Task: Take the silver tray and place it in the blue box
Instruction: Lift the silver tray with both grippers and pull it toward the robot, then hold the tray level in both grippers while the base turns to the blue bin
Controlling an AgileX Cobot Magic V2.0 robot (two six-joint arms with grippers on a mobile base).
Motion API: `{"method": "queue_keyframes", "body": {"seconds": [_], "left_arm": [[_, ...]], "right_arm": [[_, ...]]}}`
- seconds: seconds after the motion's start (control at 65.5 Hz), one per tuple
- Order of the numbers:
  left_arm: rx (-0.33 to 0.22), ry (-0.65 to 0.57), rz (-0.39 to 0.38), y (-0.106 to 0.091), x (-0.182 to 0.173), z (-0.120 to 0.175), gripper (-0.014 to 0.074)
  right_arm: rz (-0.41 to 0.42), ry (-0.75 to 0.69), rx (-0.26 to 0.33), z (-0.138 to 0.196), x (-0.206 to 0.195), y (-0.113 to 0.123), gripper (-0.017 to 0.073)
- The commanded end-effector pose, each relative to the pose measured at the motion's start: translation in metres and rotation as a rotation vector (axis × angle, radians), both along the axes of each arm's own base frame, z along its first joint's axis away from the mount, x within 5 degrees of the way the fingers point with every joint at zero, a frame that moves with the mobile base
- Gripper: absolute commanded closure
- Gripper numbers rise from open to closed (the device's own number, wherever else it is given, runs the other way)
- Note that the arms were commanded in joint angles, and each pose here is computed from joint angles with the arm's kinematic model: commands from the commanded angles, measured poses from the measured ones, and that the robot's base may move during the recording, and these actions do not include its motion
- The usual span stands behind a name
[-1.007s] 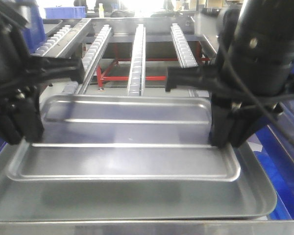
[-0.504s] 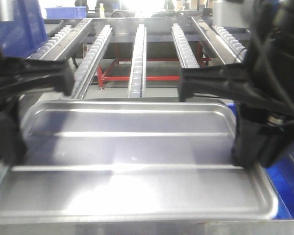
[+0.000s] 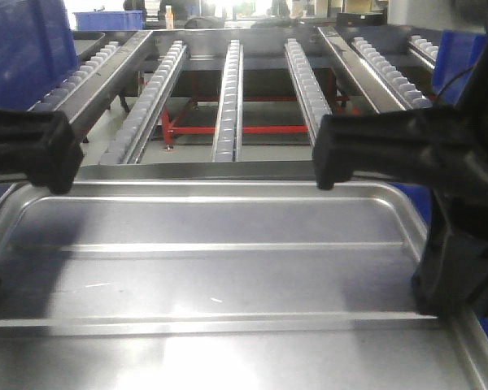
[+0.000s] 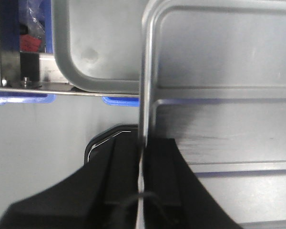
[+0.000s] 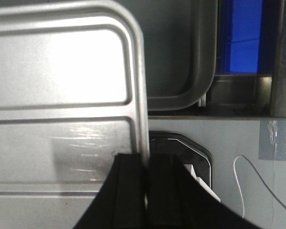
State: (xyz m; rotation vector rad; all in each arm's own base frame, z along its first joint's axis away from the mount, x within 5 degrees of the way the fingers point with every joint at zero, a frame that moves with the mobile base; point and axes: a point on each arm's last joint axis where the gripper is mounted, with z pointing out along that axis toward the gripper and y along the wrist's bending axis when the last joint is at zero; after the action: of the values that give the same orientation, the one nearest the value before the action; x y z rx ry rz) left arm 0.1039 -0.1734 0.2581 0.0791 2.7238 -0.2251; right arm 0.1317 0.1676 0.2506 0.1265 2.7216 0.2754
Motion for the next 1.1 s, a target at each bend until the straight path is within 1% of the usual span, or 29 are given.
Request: {"method": "queue_keyframes", "body": {"seconds": [0.0,0.229,0.595,1.083], "left_arm": [[-0.062,-0.038,-0.002,-0.0018,-0.0003,0.0123,0.0599],[-0.062,-0.043,0.003,-0.0017,0.0002,0.0126,0.0599],[-0.046,-0.082,-0.011,-0.0009,0.0031,0.0138,0.0599],[-0.046,-0.082,-0.011,-0.0009,0.0031,0.0138,0.0599]], "right_arm": [[0.013,-0.073,0.041,0.0147,0.0029,-0.0002,0.0501],[0.018,-0.086,0.035,0.0151,0.0038,-0.0005,0.0501],[0.018,-0.084,0.032,0.0149,0.0037,-0.0007,0.0501],[0.015,-0.081,0.027,0.0147,0.0035,-0.0012,0.0501]]}}
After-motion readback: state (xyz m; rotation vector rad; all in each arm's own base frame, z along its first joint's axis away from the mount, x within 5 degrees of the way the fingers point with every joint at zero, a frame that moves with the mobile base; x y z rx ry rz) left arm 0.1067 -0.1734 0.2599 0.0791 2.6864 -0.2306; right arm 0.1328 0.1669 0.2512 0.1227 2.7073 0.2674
